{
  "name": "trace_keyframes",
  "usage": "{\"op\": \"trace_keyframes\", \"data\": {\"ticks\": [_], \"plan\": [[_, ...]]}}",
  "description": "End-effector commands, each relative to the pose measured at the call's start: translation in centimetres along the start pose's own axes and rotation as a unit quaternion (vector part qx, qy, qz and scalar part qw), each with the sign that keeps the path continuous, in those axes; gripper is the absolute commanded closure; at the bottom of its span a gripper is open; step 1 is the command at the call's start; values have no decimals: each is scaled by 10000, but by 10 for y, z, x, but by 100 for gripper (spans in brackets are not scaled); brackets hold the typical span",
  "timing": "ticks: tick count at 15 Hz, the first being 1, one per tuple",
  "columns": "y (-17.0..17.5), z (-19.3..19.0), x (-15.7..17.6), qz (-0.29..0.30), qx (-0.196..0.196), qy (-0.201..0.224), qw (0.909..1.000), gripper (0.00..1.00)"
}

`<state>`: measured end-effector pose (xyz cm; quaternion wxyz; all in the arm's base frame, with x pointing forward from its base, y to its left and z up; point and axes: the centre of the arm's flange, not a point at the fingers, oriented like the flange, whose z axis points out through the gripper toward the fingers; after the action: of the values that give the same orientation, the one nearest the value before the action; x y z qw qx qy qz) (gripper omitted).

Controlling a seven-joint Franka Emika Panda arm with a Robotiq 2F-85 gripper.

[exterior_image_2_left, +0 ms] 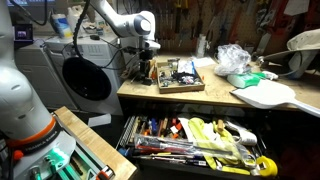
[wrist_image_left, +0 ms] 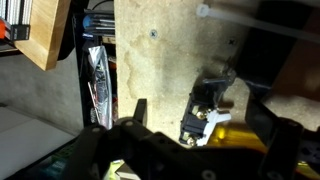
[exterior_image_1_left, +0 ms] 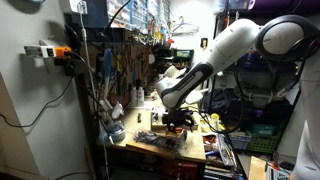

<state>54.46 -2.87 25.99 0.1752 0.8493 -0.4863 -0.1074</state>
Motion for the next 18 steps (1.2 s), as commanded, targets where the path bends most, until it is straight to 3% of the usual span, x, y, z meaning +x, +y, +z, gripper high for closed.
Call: {"op": "trace_keyframes", "data": {"ticks": [1,4,9,14,18], "plan": [[-8,7,6,-107,-173,20,9998,8],[-10,7,8,-90,-167,-21,9998,42],[-6,2,5,-56,-50,2,10000,78],[12,12,-10,-75,78,-30,9999,79],[38,23,-18,-23,518,-27,9987,79]]}}
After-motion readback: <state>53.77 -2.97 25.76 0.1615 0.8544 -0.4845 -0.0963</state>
